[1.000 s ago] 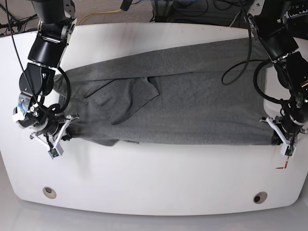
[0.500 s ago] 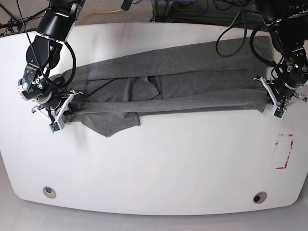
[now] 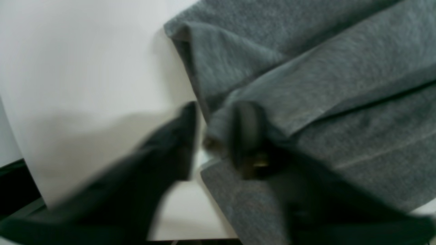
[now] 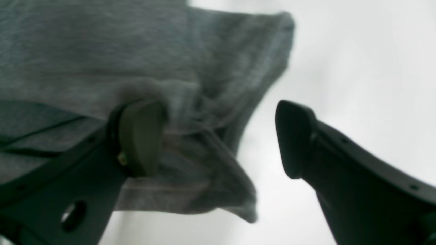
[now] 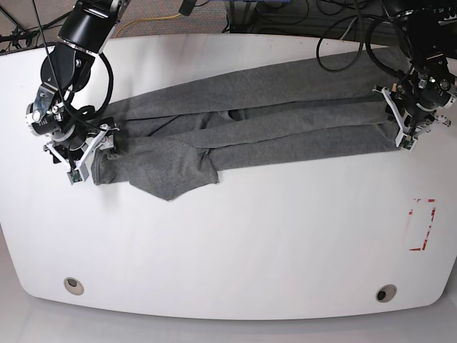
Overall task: Fold the T-shirt properly
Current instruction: 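Fold the grasped edge over toward the other edge with both grippers, then pull the folded shirt end outward with the right gripper to straighten it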
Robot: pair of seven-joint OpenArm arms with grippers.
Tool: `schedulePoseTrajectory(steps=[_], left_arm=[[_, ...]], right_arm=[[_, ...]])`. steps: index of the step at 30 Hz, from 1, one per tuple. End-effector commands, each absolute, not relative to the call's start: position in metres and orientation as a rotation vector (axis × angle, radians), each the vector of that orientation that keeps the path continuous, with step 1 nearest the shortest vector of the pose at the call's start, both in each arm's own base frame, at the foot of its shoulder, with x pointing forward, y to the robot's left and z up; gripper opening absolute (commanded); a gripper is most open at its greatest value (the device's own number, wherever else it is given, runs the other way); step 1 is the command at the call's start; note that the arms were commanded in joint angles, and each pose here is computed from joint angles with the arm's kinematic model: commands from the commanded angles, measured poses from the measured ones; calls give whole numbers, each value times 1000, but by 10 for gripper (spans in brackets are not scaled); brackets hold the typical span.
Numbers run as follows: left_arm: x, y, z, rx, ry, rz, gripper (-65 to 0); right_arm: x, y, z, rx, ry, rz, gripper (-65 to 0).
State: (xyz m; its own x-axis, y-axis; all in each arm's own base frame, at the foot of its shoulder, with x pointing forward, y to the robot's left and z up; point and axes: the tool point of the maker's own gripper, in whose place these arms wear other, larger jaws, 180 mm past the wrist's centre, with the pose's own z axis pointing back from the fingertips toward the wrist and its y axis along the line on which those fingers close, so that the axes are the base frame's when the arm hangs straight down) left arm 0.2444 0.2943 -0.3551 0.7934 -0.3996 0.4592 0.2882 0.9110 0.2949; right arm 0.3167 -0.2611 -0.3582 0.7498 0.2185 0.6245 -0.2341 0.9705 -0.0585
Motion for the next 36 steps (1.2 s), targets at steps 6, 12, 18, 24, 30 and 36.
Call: schedulePoseTrajectory(steps=[6,12,18,24,30,36], left_arm=[[247,298,-346,237,-563,-380,-256],[245,297,-349,232,-554,-381,-256],[240,298,-353,230,-540,-379,-257],[235,298,-356,225,-528,-377,-258],[235,298,-357,226,-522,-378,-258],[229,302,-372,200,-481,-355,-262]], right_arm=[[377,-246,-333,109,-790,216,-151],[415,-219,-339,212,-760,245,-182],[427,-196,-356,285,-728,264,-233],[424,-178,-381,341,-691,272,-233],[420,-165,-394,370,-671,286,-277],[425,-151,-384,390,-704,296,-593]])
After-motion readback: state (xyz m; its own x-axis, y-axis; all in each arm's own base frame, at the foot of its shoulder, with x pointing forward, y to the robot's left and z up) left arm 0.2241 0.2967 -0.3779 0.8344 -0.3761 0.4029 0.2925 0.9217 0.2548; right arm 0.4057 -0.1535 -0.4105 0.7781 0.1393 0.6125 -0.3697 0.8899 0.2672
